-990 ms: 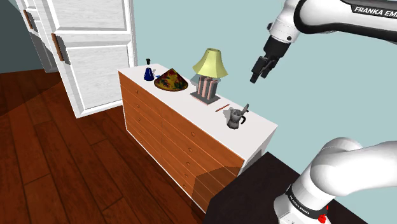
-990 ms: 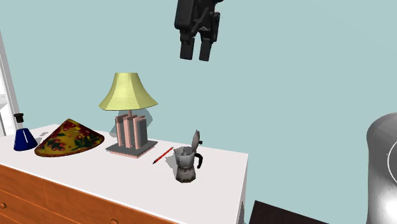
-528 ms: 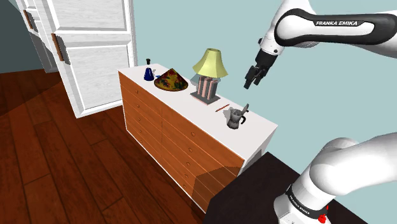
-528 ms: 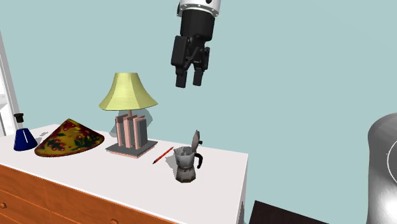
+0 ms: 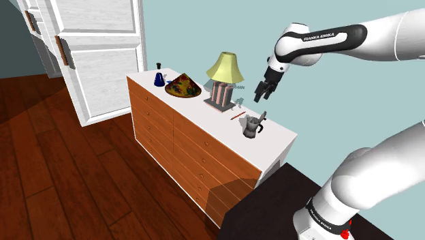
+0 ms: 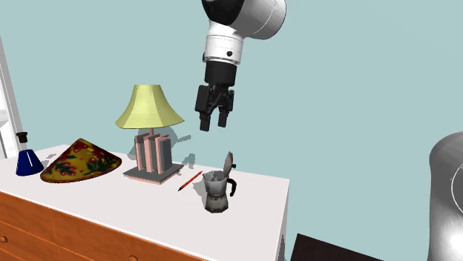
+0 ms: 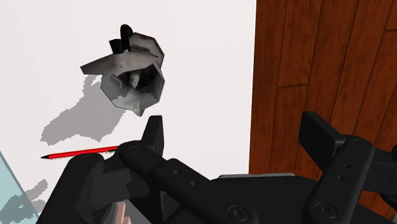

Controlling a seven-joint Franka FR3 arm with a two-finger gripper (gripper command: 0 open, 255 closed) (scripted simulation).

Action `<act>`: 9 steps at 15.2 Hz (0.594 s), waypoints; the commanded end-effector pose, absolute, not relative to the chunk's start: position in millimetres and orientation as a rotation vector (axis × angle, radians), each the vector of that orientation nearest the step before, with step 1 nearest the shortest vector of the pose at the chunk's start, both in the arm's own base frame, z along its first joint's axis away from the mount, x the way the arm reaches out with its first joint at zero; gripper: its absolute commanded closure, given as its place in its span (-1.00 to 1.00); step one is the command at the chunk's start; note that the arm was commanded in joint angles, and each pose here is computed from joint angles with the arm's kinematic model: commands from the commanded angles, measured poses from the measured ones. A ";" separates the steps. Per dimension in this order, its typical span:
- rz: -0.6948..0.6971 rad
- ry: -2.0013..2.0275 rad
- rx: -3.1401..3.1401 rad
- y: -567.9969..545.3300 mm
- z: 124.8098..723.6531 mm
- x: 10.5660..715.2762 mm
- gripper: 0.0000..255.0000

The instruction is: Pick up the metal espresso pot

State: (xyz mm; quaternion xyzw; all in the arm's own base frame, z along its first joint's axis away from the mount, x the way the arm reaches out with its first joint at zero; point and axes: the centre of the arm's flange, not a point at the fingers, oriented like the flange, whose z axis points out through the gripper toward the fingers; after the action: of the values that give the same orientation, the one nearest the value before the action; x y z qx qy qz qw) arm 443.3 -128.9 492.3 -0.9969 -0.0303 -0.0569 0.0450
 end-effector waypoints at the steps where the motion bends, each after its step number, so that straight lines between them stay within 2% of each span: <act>1: -0.159 -0.085 -3.031 -142.7 472.3 456.6 -1.00; 9: -0.101 -0.056 -2.971 -199.8 390.0 509.6 -1.00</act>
State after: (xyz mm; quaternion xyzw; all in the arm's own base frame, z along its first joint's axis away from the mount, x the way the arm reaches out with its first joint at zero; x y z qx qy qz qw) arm 504.4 -191.3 401.2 -0.9959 -0.0194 -0.0360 0.0803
